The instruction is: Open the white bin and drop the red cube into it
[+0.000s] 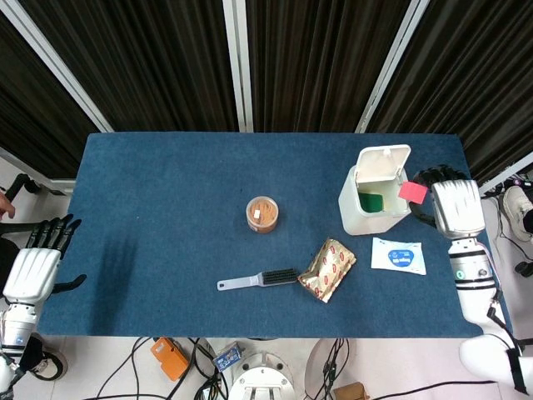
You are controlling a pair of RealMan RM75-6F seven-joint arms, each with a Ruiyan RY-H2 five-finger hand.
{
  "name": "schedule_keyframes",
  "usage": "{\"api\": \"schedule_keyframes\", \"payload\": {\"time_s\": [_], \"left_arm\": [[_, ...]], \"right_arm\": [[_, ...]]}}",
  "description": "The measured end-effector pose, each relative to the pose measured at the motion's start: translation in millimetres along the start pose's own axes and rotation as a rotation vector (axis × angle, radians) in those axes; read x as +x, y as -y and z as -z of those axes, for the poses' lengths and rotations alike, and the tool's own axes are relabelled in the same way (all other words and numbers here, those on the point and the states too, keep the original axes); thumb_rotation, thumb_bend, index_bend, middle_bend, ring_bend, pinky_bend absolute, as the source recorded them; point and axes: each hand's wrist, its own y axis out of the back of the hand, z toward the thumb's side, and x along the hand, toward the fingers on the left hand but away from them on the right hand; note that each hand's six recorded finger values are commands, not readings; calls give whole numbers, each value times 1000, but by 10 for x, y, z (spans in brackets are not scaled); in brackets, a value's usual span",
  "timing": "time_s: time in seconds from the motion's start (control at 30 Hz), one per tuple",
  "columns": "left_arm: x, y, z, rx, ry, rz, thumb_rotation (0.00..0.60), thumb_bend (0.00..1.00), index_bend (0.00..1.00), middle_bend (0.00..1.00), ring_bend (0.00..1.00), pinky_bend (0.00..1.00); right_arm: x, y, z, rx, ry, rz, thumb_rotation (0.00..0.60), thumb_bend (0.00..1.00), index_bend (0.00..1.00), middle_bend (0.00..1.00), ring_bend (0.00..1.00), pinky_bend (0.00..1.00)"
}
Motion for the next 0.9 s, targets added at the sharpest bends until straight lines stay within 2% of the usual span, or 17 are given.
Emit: {"api": "schedule_keyframes", "payload": {"time_s": [0.1, 0.17, 0.23, 0.27, 0.37, 0.43, 0.57, 0.73, 0.8, 0.9], "left_arm": [[6, 6, 1, 1, -2, 3, 600, 96, 0, 0, 0, 3], [6, 11, -2, 3, -2, 5, 600, 96, 0, 0, 0, 3], [3, 8, -3, 2, -1, 4, 600, 96, 0, 0, 0, 3], [0, 3, -1, 2, -2, 2, 600, 96, 0, 0, 0, 3], [-8, -8, 9, -1, -3, -1, 600, 96, 0, 0, 0, 3], [-9, -10, 16, -2, -4, -1, 600, 96, 0, 0, 0, 3], [-11, -8, 10, -1, 0, 2, 600, 96, 0, 0, 0, 3], [-30, -24, 11, -3, -2, -9, 600, 96, 0, 0, 0, 3], [-39, -35, 12, -6, -3, -15, 600, 96, 0, 0, 0, 3], [-49, -41, 12, -8, -3, -19, 600, 96, 0, 0, 0, 3]], "right_arm": [[-156, 82, -75, 23, 7, -38, 600, 480, 674, 524, 383, 502], [-224, 156, -138, 27, 5, -60, 600, 480, 609, 524, 383, 495], [-263, 246, -199, 30, -1, -93, 600, 480, 468, 517, 378, 484], [-266, 282, -224, 32, -7, -107, 600, 481, 360, 495, 367, 475], [-227, 372, -252, 36, -22, -139, 600, 469, 83, 382, 301, 433], [-191, 398, -238, 36, -25, -153, 600, 424, 9, 326, 258, 405], [-116, 369, -192, 28, -24, -165, 600, 322, 0, 251, 197, 363], [57, 260, -124, 8, -30, -129, 600, 307, 0, 194, 149, 327], [206, 206, -76, 2, -35, -99, 600, 307, 0, 149, 95, 265], [560, 163, 44, 12, -33, -59, 600, 307, 0, 50, 6, 82]]}}
